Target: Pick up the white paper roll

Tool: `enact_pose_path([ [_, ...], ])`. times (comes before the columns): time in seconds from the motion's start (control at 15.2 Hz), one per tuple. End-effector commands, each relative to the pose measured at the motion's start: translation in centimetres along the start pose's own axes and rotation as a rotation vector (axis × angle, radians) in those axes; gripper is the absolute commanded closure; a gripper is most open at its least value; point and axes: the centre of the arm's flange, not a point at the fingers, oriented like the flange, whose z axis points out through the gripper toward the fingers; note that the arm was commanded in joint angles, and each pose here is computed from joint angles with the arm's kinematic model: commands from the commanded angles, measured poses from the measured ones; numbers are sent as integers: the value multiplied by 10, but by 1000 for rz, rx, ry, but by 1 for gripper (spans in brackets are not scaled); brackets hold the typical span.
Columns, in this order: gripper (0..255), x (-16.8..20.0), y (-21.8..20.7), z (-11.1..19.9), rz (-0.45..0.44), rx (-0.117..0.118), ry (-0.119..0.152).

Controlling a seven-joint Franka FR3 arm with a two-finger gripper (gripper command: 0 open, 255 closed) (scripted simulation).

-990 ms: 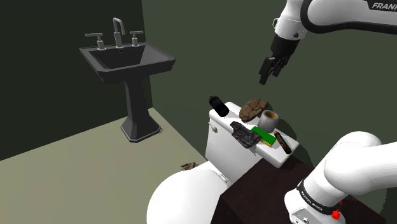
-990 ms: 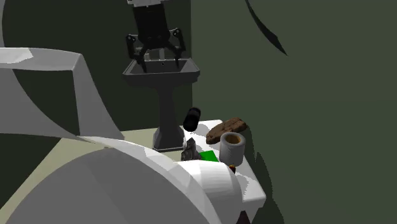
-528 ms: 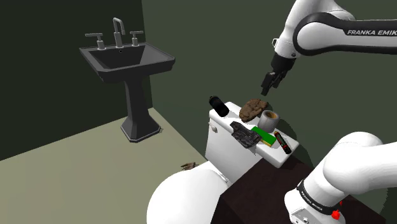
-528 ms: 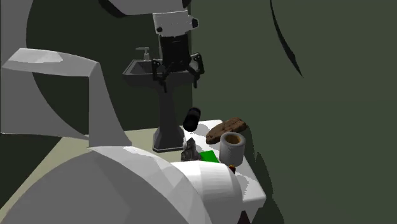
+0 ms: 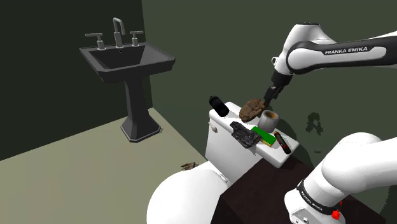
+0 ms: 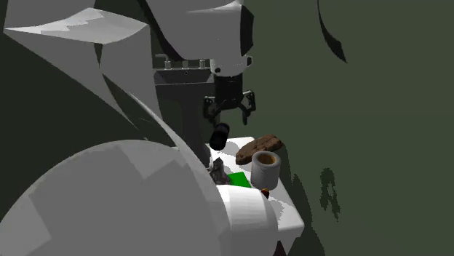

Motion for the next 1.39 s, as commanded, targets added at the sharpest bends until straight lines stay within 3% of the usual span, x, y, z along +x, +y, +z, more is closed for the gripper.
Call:
enact_pose_path([
  [0.0, 0, -3, 19, 22, -10, 8, -4],
  [0.66, 0, -9, 95, 130, -55, 52, -28],
  [1.25, 0, -11, 93, 170, -55, 52, -28],
  [1.32, 255, -11, 93, 168, -55, 52, -28],
])
